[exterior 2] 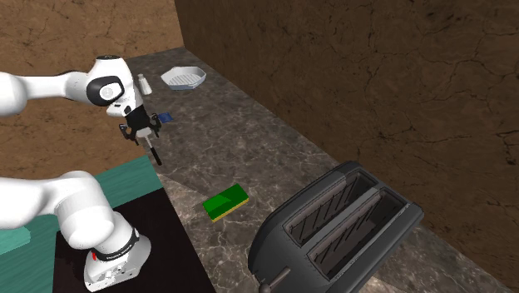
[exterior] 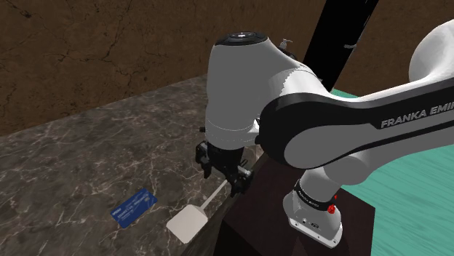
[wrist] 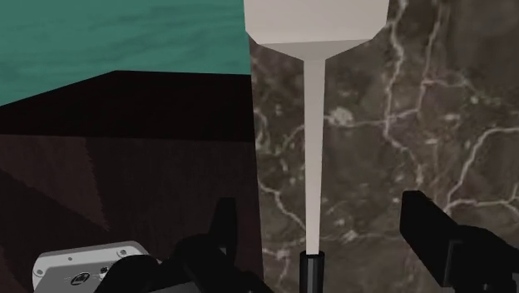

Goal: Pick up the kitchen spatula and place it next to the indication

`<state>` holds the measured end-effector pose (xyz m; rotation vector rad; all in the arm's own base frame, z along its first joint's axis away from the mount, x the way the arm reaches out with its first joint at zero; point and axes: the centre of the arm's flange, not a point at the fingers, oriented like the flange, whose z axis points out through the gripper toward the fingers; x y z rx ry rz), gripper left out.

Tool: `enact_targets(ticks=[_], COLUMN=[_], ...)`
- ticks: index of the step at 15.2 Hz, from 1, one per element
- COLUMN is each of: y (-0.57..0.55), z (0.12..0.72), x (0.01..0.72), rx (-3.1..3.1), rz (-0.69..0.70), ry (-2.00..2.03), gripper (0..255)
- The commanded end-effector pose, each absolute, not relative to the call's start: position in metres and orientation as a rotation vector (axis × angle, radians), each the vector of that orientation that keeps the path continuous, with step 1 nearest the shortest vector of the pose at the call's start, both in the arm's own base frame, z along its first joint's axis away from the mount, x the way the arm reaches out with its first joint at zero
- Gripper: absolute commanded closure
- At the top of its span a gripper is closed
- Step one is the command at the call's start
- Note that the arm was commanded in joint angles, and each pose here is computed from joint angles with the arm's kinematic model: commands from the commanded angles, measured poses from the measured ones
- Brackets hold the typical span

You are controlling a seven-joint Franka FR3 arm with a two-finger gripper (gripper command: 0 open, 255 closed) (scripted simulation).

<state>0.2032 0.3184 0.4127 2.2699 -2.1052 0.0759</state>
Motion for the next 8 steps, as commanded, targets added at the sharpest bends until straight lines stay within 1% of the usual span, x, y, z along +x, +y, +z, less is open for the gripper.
enact_targets(ticks=[1,3,7,8], y=[0.318,0.318,0.322,0.322], z=[0.413,0.413,0.463,0.463], x=[0.203,0.203,0.203,0.203], rx=[2.27,2.27,2.27,2.27], rz=[0.076,0.076,0.076,0.076], ry=[-2.105,-2.105,-2.105,-2.105], gripper=[0,0,0,0])
